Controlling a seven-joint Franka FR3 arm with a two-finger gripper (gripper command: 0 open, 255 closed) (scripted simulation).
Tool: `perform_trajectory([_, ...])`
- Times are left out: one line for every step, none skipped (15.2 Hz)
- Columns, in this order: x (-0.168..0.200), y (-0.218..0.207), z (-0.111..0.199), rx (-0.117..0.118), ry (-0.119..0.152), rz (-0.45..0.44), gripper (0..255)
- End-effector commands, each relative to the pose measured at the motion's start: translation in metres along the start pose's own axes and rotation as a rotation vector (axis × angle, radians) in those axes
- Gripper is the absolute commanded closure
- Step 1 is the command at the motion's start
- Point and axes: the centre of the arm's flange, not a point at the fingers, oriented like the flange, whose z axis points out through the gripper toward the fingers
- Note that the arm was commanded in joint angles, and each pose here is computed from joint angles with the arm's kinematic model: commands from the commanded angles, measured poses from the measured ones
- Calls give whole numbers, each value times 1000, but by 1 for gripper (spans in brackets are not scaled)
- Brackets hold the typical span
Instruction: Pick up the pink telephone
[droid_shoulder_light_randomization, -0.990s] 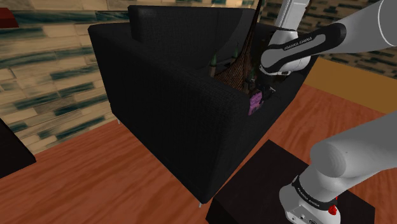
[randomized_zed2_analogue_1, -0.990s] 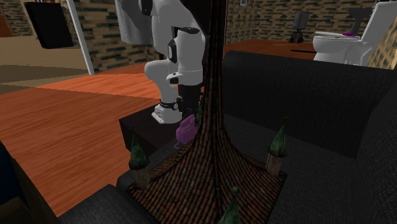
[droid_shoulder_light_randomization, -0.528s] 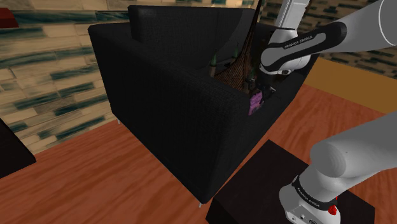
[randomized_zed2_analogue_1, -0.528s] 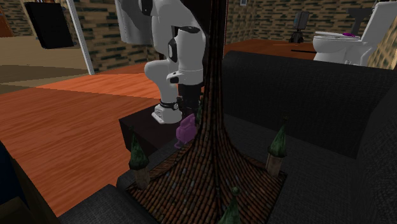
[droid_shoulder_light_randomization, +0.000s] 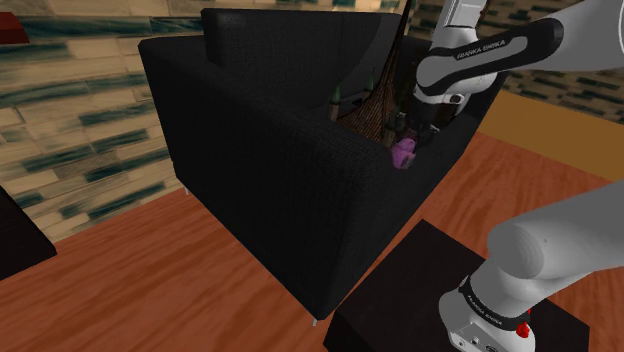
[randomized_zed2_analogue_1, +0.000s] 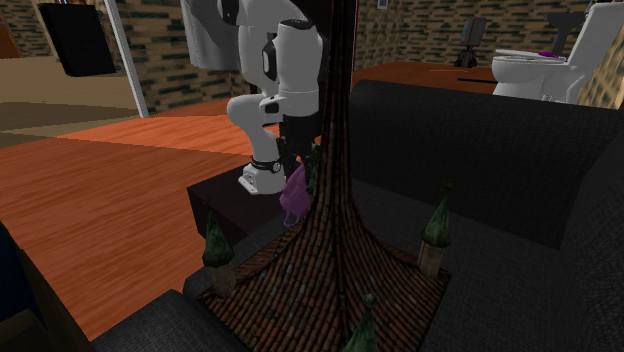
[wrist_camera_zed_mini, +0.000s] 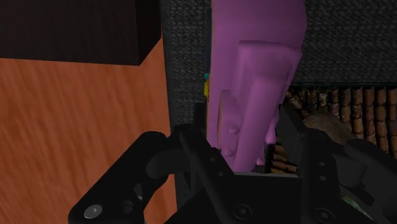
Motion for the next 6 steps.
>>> perform_trajectory([-1,-1,-11,0,0,0,255])
perform_trajectory([-1,-1,-16,0,0,0,255])
perform_trajectory([0,-1,-21,0,0,0,255])
perform_trajectory([0,-1,-27,0,0,0,255])
perform_trajectory([0,-1,-27,0,0,0,255])
perform_trajectory([0,-1,-27,0,0,0,255])
